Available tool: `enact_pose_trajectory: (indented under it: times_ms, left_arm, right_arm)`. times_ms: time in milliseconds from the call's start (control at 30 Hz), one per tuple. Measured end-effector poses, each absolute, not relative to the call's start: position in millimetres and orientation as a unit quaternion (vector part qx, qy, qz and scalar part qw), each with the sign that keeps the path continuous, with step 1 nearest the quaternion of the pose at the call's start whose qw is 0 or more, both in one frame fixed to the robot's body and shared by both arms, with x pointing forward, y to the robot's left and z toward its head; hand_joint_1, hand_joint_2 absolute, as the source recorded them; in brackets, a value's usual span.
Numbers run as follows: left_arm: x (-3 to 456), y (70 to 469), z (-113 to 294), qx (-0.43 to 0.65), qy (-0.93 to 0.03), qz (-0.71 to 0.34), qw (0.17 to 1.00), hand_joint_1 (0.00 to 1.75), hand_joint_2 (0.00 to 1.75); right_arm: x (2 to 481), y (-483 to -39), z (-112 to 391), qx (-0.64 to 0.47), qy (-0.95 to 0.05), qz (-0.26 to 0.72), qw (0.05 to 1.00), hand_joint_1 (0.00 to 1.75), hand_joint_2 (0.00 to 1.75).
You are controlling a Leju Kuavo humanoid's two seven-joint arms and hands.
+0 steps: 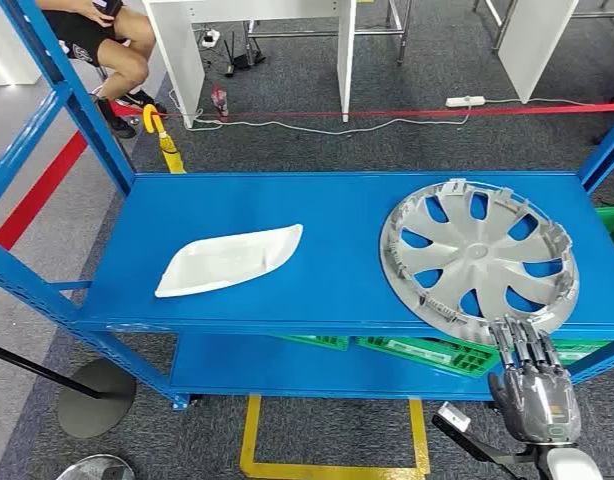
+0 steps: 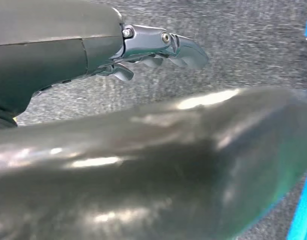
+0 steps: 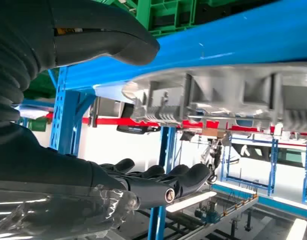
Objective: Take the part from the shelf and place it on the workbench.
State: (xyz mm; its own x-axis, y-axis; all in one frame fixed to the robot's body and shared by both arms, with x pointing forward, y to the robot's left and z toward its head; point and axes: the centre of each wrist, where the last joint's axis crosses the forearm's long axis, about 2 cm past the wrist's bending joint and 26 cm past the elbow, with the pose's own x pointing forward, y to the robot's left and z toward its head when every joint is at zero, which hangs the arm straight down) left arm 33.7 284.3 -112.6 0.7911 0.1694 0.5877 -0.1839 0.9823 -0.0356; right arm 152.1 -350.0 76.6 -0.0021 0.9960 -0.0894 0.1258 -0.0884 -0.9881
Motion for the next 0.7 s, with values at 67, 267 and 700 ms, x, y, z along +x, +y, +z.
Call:
enact_pose_trajectory:
  times_ms: [67, 267, 700]
  left_arm:
    - [34.7, 283.6, -112.5, 0.011, -0.310, 0.094, 0.946, 0.00, 0.00]
    - [34.9, 280.9, -112.4, 0.009, -0.309, 0.093, 0.946, 0.00, 0.00]
    - [35.5, 280.6, -112.4, 0.007, -0.308, 0.089, 0.947, 0.00, 0.00]
  right_arm:
    - [151.8, -350.7, 76.2, -0.550, -0.508, 0.491, 0.445, 0.00, 1.75]
    - [152.6, -356.1, 74.4, -0.554, -0.498, 0.490, 0.453, 0.00, 1.75]
    - [167.2, -374.3, 71.1, -0.553, -0.469, 0.493, 0.481, 0.00, 1.75]
